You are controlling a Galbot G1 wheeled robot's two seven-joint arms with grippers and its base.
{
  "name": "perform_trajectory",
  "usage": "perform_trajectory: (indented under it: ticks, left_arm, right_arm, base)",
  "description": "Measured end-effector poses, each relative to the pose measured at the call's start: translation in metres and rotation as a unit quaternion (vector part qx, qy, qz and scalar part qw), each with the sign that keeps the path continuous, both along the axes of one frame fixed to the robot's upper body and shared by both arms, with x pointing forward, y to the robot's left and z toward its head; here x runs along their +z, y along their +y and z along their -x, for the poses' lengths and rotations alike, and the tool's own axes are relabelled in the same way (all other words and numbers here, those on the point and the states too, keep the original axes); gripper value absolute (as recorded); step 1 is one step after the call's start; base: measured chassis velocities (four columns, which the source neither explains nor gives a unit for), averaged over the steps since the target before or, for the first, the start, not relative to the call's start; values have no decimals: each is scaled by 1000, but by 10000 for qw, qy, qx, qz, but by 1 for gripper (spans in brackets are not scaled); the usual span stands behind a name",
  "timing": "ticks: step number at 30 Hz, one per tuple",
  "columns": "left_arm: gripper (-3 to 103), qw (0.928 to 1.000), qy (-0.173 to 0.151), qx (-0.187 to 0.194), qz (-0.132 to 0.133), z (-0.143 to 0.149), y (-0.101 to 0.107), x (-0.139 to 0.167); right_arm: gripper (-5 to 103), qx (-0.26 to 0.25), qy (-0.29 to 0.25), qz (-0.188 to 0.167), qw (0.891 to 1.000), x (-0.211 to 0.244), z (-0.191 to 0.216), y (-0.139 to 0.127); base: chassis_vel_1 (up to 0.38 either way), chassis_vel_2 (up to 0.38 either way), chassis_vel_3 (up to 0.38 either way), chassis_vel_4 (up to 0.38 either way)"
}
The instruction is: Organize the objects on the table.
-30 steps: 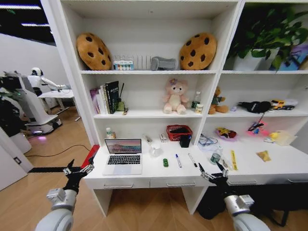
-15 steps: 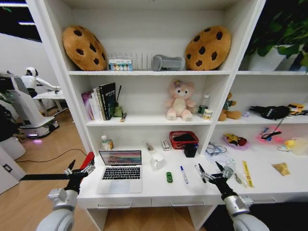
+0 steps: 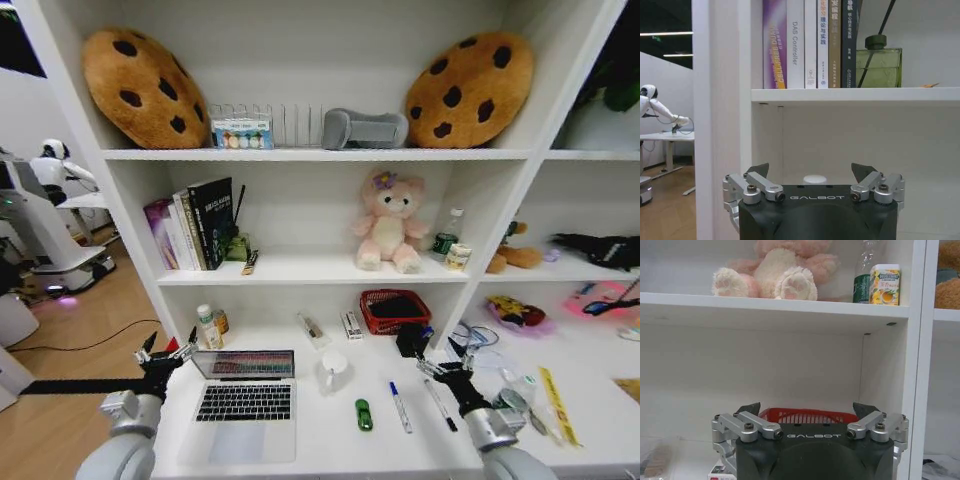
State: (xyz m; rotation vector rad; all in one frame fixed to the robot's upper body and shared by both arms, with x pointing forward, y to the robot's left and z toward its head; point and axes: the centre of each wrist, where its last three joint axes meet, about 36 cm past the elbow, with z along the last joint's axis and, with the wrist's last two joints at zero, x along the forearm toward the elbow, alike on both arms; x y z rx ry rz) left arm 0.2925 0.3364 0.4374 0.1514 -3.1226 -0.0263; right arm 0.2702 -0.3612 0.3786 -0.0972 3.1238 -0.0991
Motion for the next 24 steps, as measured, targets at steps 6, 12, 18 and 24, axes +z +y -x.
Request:
perform_trajectory:
  ticks: [6, 12, 18, 24]
  left_arm:
    - [68, 9969, 175, -542, -551, -5, 13, 18]
    - [52, 9858, 413, -1130, -1174, -11, 28, 36]
    - [24, 9486, 779, -2184, -2156, -37, 38, 68]
    - [3, 9162, 1008, -2754, -2732, -67, 42, 96]
  right_arm:
    - [100, -68, 43, 0, 10000, -8, 9, 3]
    - [100, -148, 81, -51, 9998, -16, 15, 6]
    - [100, -246, 131, -159, 9995, -28, 23, 12]
    - [100, -318, 151, -217, 9991, -34, 28, 13]
  base:
    - [-11, 16, -3, 2]
    - [24, -42, -33, 26]
    - [0, 0, 0, 0]
    - [0, 0, 0, 0]
